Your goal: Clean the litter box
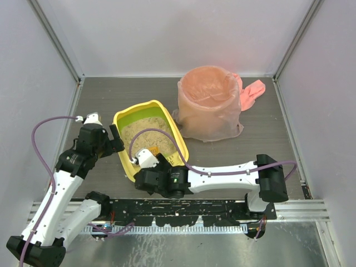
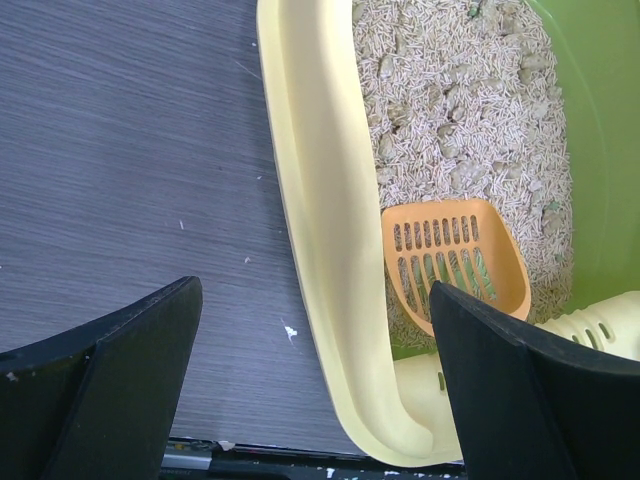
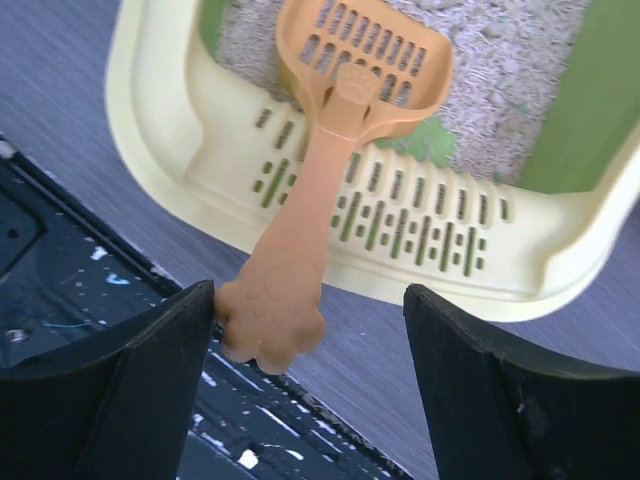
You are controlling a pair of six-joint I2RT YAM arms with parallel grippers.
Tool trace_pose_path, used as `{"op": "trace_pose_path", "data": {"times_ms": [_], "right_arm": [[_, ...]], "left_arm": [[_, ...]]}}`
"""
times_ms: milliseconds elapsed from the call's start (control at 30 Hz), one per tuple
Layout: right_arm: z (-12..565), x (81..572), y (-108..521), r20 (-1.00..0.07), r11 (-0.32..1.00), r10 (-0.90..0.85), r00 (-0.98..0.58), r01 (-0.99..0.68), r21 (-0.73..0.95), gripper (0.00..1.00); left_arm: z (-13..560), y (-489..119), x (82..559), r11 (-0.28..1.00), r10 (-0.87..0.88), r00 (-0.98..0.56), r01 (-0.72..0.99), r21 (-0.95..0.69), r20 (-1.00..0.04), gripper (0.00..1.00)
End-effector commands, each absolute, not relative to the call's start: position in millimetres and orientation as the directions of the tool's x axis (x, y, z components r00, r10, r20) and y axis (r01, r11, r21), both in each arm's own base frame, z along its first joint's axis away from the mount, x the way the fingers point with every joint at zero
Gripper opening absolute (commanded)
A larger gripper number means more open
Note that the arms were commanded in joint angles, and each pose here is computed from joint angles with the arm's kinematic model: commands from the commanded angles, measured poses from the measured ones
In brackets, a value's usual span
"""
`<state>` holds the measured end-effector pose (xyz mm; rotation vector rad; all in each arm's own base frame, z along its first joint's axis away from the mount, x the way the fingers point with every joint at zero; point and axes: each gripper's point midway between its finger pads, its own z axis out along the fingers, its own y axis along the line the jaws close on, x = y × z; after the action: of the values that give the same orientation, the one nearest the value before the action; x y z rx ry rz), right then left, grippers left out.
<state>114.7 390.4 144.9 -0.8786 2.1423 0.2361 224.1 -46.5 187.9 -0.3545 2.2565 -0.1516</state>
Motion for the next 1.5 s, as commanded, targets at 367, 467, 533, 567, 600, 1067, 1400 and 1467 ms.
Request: {"op": "trace_pose_path", "data": {"times_ms": [367, 467, 533, 567, 600, 1067, 1400, 1467], "right_arm": [[162, 171, 324, -0.756, 0.845, -0.461, -0.464, -0.491, -0.214, 0.77], [165, 188, 312, -0.769, 0.866, -0.422, -0.48, -0.466, -0.184, 0.76], [169, 193, 309, -0.78, 0.871, -0.398, -0.482, -0.464, -0.158, 0.76], [171, 194, 310, -0.785, 0.869, -0.393, -0.478, -0.472, -0.148, 0.76], [173, 192, 312, -0.79, 0.863, -0.389, -0.474, -0.487, -0.133, 0.76], [182, 181, 273, -0.754, 0.891, 0.318, -0.575, -0.091, 0.445, 0.84], [159, 161, 283, -0.445, 0.629, 0.626, -0.641, 0.076, 0.774, 0.84], [158, 160, 287, -0.382, 0.57, 0.665, -0.641, 0.105, 0.815, 0.83]], "left_arm": [[197, -51, 232, 0.954, -0.298, -0.59, -0.171, -0.244, -0.75, 0.98], [197, -51, 232, 0.955, -0.297, -0.592, -0.172, -0.243, -0.749, 0.98], [197, -51, 231, 0.955, -0.296, -0.595, -0.17, -0.243, -0.747, 0.98], [196, -51, 231, 0.955, -0.296, -0.596, -0.171, -0.242, -0.746, 0.98], [197, -51, 231, 0.955, -0.296, -0.596, -0.169, -0.244, -0.747, 0.98], [195, -55, 233, 0.955, -0.296, -0.603, -0.157, -0.254, -0.741, 0.98], [193, -57, 233, 0.955, -0.293, -0.61, -0.151, -0.254, -0.736, 0.98], [193, -57, 233, 0.955, -0.293, -0.61, -0.151, -0.255, -0.737, 0.98]]}}
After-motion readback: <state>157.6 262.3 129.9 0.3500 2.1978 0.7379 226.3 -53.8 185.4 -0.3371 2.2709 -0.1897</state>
